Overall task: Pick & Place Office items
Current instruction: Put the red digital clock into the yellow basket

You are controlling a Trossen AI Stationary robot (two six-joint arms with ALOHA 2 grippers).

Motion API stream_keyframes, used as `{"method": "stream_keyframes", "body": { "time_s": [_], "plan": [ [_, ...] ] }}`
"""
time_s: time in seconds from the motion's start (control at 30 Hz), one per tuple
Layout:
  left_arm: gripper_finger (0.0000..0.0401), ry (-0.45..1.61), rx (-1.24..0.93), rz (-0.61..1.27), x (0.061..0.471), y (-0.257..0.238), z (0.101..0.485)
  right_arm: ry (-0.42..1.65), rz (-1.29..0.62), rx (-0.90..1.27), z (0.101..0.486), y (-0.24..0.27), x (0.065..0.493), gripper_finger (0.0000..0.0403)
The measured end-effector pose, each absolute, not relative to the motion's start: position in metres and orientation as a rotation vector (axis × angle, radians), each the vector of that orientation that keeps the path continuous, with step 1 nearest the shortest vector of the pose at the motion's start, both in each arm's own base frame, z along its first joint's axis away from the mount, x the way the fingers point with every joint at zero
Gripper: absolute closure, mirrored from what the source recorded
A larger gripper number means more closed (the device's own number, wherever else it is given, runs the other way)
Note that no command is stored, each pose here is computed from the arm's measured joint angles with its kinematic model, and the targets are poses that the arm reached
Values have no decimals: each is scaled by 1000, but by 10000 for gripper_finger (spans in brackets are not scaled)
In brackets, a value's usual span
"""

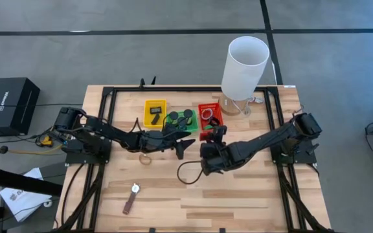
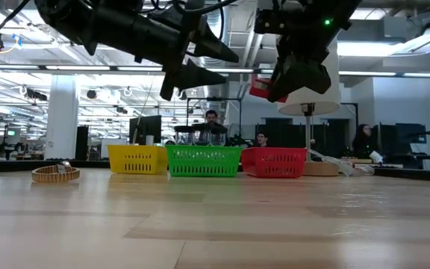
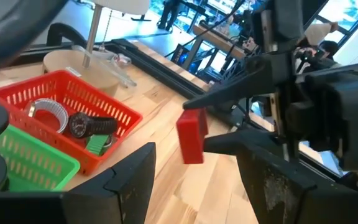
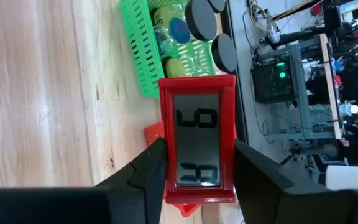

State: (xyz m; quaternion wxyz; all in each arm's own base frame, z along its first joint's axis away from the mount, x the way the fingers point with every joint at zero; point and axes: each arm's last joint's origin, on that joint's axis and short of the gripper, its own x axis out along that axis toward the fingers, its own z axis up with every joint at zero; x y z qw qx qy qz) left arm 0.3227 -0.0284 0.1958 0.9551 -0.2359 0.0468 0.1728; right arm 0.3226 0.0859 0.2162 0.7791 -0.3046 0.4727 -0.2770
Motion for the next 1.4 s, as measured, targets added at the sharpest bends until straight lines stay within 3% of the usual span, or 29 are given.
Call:
{"method": "stream_keyframes", "body": {
  "time_s": [1.4],
  "plan": [
    [202,75,-598,318,352,-32,176,1008,-598,-650,217,85,325,252]
  ]
}}
